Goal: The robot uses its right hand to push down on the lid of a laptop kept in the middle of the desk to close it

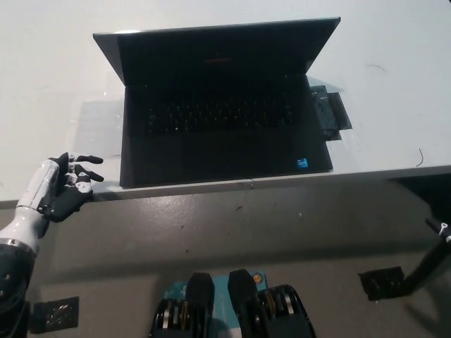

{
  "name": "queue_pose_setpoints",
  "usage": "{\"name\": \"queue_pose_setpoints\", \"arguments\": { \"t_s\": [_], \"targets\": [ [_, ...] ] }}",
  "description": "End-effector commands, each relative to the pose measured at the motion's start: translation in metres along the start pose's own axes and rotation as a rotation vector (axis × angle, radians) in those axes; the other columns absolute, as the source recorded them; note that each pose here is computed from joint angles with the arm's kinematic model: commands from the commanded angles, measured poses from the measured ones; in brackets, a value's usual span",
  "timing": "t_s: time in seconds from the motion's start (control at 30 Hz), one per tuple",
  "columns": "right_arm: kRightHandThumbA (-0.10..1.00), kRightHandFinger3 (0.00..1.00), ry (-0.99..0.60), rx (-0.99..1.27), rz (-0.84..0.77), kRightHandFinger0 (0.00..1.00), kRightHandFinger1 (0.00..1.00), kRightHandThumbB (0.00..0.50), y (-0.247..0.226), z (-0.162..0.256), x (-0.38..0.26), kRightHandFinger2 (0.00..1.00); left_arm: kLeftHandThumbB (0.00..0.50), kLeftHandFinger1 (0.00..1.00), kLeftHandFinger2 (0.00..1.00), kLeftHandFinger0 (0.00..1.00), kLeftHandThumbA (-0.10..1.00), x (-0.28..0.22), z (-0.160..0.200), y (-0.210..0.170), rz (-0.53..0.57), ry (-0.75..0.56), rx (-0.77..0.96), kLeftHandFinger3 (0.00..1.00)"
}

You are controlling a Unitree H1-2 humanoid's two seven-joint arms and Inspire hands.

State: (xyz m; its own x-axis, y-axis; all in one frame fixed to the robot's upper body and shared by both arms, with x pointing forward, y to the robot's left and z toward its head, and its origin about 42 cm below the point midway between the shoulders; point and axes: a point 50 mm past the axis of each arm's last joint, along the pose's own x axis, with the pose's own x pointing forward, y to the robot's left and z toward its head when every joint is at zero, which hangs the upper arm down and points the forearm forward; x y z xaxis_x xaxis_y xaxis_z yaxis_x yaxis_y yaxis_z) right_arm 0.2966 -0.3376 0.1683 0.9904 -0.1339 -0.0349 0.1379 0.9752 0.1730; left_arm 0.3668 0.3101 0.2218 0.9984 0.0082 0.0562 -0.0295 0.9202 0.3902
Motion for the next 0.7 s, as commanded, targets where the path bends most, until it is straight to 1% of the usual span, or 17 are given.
{"name": "queue_pose_setpoints", "arguments": {
  "t_s": [0.0,0.03,0.07,0.1,0.13,0.2,0.23,0.27,0.3,0.33,0.4,0.43,0.47,0.5,0.53,0.6,0.67],
  "targets": [
    [1.0,1.0,-0.112,-0.039,-0.006,0.95,0.88,0.221,-0.002,0.04,0.005,0.86,0.007,0.31,0.47,0.2,-0.09,0.003,0.013,0.007,0.009,-0.039,0.035,0.6],
    [1.0,1.0,-0.138,-0.054,0.005,0.99,0.88,0.242,-0.004,0.053,0.009,0.85,0.003,0.32,0.47,0.22,-0.1,0.003,0.012,0.008,0.009,-0.039,0.036,0.6],
    [1.0,1.0,-0.171,-0.073,0.008,0.99,0.87,0.256,-0.005,0.068,0.014,0.85,0.004,0.32,0.47,0.22,-0.1,0.004,0.012,0.008,0.009,-0.042,0.038,0.6],
    [1.0,1.0,-0.201,-0.099,0.015,0.96,0.87,0.285,-0.005,0.079,0.019,0.85,0.006,0.3,0.45,0.21,-0.1,0.003,0.011,0.008,0.009,-0.042,0.042,0.59],
    [1.0,0.99,-0.232,-0.123,0.019,0.92,0.84,0.29,-0.004,0.091,0.024,0.83,0.009,0.31,0.45,0.22,-0.1,0.002,0.011,0.008,0.011,-0.036,0.047,0.59],
    [1.0,0.97,-0.265,-0.153,0.022,0.9,0.83,0.273,0.0,0.108,0.029,0.83,0.005,0.31,0.44,0.21,-0.1,0.002,0.011,0.008,0.008,-0.039,0.04,0.59],
    [1.0,1.0,-0.29,-0.177,0.042,0.95,0.86,0.269,0.006,0.125,0.033,0.86,0.004,0.29,0.44,0.2,-0.1,0.002,0.011,0.008,0.008,-0.038,0.043,0.59],
    [1.0,1.0,-0.308,-0.186,0.053,0.96,0.86,0.267,0.009,0.134,0.036,0.87,0.004,0.29,0.43,0.19,-0.1,0.002,0.011,0.008,0.007,-0.041,0.047,0.59],
    [1.0,1.0,-0.362,-0.212,0.073,0.96,0.89,0.257,0.019,0.156,0.045,0.89,0.0,0.29,0.44,0.2,-0.1,0.002,0.012,0.009,0.005,-0.04,0.051,0.6],
    [1.0,1.0,-0.38,-0.217,0.085,0.96,0.9,0.289,0.024,0.164,0.049,0.9,0.002,0.31,0.46,0.22,-0.1,0.002,0.013,0.009,0.005,-0.037,0.05,0.6],
    [1.0,1.0,-0.38,-0.218,0.085,0.97,0.9,0.292,0.025,0.165,0.049,0.9,0.002,0.32,0.46,0.22,-0.1,0.002,0.013,0.01,0.005,-0.037,0.051,0.6],
    [1.0,1.0,-0.406,-0.247,0.102,0.95,0.89,0.3,0.032,0.177,0.055,0.89,0.0,0.33,0.47,0.24,-0.1,0.002,0.012,0.011,0.0,-0.044,0.062,0.61],
    [1.0,1.0,-0.434,-0.259,0.121,0.97,0.9,0.285,0.04,0.189,0.06,0.89,0.001,0.32,0.47,0.23,-0.1,0.003,0.012,0.012,-0.001,-0.045,0.064,0.61],
    [1.0,1.0,-0.435,-0.259,0.122,0.97,0.9,0.284,0.041,0.19,0.061,0.89,0.001,0.32,0.47,0.23,-0.1,0.003,0.012,0.012,-0.001,-0.044,0.064,0.61],
    [1.0,1.0,-0.462,-0.278,0.157,0.98,0.89,0.306,0.051,0.205,0.069,0.88,0.003,0.32,0.47,0.22,-0.1,0.002,0.012,0.012,-0.002,-0.045,0.064,0.61],
    [1.0,1.0,-0.476,-0.301,0.187,0.93,0.86,0.342,0.059,0.217,0.078,0.86,0.005,0.32,0.47,0.22,-0.1,0.002,0.011,0.012,0.001,-0.036,0.062,0.6],
    [1.0,1.0,-0.487,-0.348,0.202,0.9,0.84,0.34,0.067,0.229,0.09,0.87,0.003,0.33,0.48,0.24,-0.1,0.002,0.01,0.012,0.002,-0.032,0.07,0.6]
  ]
}}
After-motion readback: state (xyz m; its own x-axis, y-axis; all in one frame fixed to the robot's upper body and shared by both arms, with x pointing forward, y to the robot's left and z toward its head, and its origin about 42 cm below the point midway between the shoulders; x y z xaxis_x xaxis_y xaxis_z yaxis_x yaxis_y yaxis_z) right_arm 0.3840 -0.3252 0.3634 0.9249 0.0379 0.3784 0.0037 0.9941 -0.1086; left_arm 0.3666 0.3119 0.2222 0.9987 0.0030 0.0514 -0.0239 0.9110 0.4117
